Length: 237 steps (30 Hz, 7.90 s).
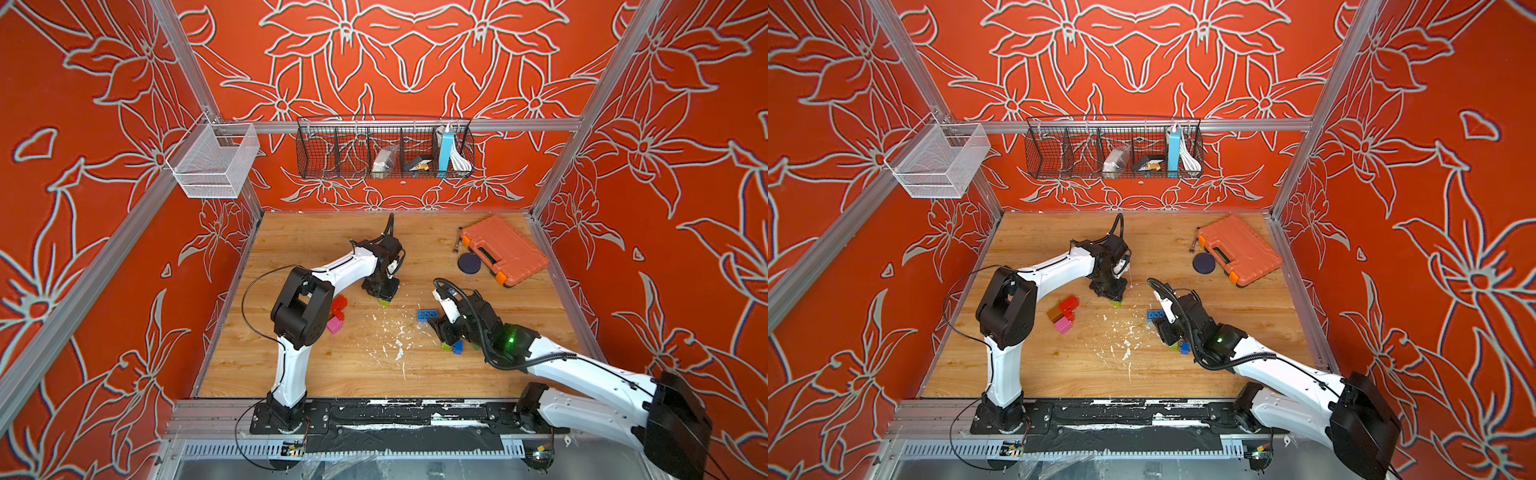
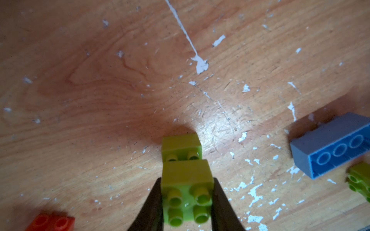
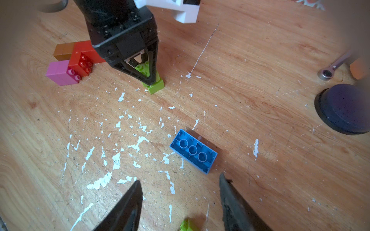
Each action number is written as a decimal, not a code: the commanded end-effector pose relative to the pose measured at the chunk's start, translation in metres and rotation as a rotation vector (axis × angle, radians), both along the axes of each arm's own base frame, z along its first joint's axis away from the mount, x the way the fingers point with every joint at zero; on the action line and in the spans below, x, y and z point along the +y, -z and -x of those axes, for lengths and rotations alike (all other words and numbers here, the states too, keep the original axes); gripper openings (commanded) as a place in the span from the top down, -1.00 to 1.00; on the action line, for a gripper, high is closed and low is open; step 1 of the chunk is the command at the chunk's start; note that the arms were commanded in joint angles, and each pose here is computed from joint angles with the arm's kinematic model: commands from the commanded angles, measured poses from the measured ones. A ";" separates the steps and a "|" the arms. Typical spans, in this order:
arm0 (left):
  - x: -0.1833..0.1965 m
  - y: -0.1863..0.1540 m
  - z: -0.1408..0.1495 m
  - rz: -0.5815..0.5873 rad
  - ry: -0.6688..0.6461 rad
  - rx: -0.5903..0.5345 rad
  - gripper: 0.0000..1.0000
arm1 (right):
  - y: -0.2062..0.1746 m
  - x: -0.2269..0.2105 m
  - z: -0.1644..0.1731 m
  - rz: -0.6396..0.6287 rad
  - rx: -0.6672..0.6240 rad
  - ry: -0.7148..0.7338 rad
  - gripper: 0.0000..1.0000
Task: Assemble the letter h with lego
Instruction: Assemble the lego brick with the lego brick, then pick up the lego brick from the center of the board, then place the lego brick at the center of the board, then pick up the lego brick from the center of the board.
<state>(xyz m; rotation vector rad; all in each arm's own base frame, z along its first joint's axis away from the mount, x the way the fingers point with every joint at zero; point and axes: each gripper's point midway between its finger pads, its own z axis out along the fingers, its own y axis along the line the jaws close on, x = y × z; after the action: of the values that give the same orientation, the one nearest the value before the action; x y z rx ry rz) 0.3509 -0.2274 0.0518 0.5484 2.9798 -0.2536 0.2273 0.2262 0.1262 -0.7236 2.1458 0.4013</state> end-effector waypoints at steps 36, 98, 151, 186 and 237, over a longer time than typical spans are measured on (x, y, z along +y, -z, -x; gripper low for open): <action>0.027 0.067 0.025 -0.165 -0.032 0.094 0.45 | 0.023 0.002 -0.013 0.099 0.115 0.053 -0.25; 0.043 -0.234 0.091 1.104 0.149 -0.200 -0.66 | -0.094 0.123 -0.019 -0.523 0.035 -0.442 0.50; 0.013 -0.163 0.077 0.725 0.372 -0.344 0.50 | -0.070 0.084 -0.002 -0.487 0.186 -0.296 -0.30; -0.029 -0.063 0.102 0.246 0.869 -0.288 -0.51 | -0.024 -0.016 -0.045 -0.048 0.257 0.015 -0.76; 0.268 -0.062 -0.005 0.260 -0.416 -0.580 -0.98 | 0.031 0.150 -0.027 0.346 0.299 -0.727 0.54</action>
<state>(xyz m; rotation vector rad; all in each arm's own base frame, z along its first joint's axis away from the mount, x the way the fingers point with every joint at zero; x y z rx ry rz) 0.3574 0.0409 0.1050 -0.0516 2.3973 -0.3701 0.2718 0.3718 0.0760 -1.6189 2.3250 0.4563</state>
